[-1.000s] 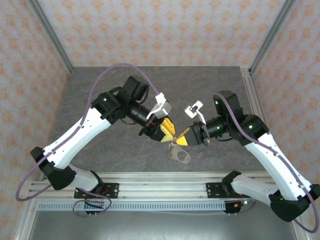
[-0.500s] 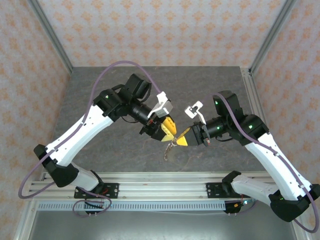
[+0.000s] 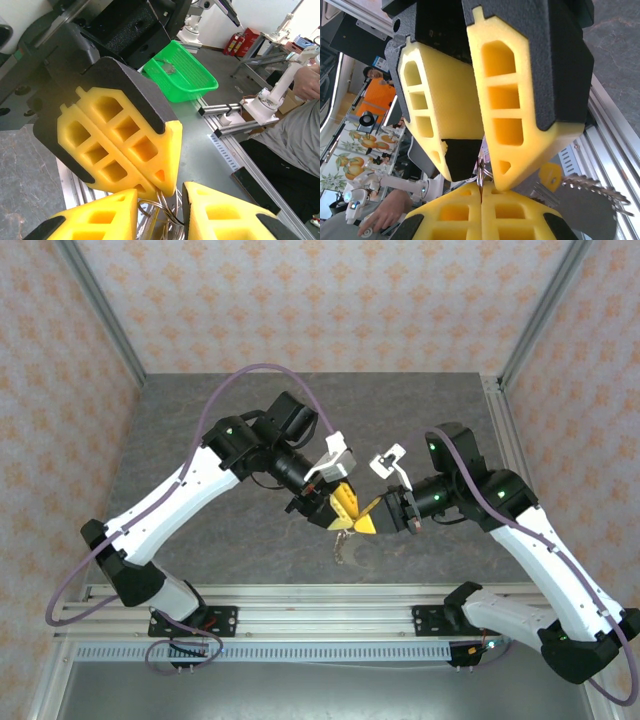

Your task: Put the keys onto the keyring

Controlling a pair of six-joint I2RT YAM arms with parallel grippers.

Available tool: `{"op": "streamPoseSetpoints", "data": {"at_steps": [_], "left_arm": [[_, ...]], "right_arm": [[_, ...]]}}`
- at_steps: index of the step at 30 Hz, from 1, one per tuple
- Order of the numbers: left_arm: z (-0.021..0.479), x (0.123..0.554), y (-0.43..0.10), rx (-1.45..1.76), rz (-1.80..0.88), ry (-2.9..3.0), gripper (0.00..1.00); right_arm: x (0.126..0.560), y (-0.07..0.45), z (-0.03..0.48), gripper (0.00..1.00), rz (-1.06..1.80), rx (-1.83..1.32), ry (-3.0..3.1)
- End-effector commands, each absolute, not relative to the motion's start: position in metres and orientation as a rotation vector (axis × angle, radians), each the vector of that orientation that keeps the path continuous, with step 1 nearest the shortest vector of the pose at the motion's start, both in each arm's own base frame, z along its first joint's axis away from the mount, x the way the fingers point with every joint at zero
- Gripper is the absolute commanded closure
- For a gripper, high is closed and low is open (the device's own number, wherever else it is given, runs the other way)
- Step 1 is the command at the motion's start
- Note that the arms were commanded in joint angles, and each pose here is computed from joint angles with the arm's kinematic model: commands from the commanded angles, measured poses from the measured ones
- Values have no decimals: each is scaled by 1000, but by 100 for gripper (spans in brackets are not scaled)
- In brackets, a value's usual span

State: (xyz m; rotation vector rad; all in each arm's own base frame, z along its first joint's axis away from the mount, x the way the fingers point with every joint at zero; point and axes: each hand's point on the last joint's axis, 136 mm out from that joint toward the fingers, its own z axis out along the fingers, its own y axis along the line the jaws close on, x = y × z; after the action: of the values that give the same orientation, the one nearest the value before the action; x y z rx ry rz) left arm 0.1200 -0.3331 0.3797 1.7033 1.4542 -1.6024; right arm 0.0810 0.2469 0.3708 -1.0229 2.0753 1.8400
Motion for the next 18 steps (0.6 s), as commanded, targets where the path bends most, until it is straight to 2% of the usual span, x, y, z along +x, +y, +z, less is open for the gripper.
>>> {"op": "streamPoseSetpoints", "data": {"at_steps": [1, 18], "left_arm": [[392, 108, -325, 1715, -1612, 1422, 71], [394, 117, -306, 1613, -1572, 1463, 71]], "right_arm": [[76, 245, 384, 100, 1839, -1077, 1987], [77, 246, 385, 100, 1838, -1069, 1997]]}}
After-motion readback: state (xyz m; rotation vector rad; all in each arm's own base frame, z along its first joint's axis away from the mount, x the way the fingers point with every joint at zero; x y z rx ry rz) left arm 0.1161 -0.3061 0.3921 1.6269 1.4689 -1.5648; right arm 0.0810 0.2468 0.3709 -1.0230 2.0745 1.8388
